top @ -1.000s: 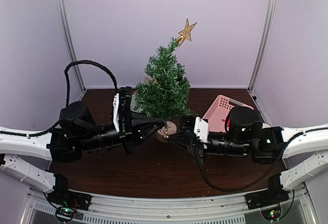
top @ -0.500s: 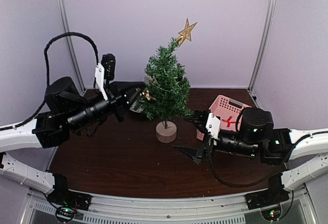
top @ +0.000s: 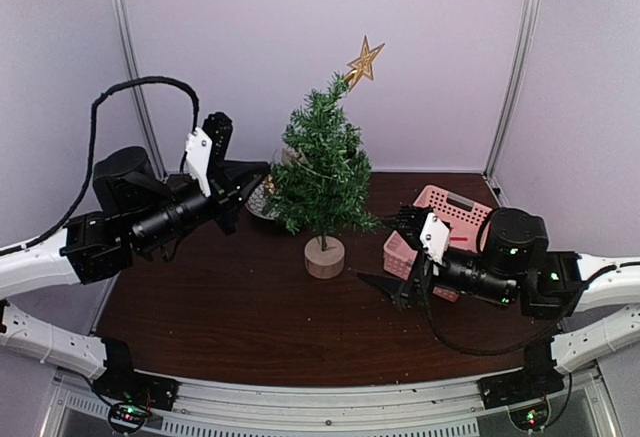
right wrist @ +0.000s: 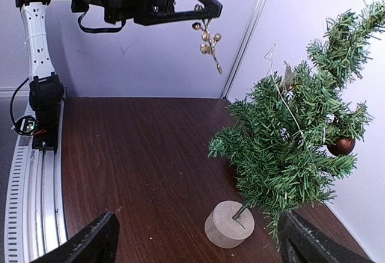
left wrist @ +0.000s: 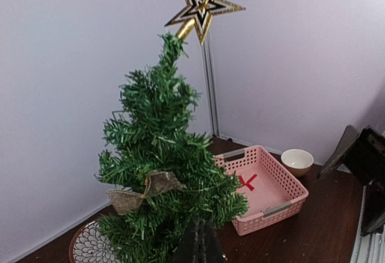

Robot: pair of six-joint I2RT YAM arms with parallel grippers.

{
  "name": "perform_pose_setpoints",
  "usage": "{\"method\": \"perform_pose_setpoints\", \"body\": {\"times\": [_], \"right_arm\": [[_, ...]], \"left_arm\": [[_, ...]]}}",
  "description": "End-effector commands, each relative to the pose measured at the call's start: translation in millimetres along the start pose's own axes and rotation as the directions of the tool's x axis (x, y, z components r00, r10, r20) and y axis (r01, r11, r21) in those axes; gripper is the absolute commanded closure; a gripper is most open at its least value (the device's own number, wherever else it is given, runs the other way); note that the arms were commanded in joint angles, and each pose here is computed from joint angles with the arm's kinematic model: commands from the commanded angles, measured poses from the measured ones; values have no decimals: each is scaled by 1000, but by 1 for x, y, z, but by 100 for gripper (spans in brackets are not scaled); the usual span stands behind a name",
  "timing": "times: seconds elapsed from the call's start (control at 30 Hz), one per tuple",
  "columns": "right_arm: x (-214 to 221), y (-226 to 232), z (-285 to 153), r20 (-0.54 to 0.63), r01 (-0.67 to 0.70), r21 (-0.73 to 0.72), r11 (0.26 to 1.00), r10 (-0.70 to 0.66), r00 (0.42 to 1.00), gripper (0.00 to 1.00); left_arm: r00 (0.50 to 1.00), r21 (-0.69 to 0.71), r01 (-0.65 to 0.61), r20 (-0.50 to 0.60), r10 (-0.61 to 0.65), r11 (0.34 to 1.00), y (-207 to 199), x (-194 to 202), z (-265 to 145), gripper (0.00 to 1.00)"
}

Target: Decorate the small christmas tree

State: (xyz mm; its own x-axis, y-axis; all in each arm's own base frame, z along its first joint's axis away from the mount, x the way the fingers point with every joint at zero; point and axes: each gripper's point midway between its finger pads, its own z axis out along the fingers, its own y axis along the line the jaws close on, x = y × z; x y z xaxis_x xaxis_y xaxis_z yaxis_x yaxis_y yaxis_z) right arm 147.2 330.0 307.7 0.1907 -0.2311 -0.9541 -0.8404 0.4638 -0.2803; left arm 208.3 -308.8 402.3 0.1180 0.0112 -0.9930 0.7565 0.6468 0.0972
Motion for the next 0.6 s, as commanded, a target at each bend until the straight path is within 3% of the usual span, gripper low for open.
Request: {"method": "perform_pose_setpoints", "body": {"times": [0.0, 0.23, 0.57], "right_arm": [[6, -5, -2, -15, -4, 23, 1000, 4, 1000, 5], [7, -4, 0, -21, -3, 15, 1000, 3, 1000, 5], [8, -6, -4, -23, -6, 21, 1000, 6, 1000, 5]], "left_arm": [[999, -62, -45, -4, 44, 997, 6, 20, 10, 100], [998, -106, 39, 43, -35, 994, 11, 38, 34, 100], [987, -232, 146, 101, -126, 962, 50, 65, 38, 100]]}}
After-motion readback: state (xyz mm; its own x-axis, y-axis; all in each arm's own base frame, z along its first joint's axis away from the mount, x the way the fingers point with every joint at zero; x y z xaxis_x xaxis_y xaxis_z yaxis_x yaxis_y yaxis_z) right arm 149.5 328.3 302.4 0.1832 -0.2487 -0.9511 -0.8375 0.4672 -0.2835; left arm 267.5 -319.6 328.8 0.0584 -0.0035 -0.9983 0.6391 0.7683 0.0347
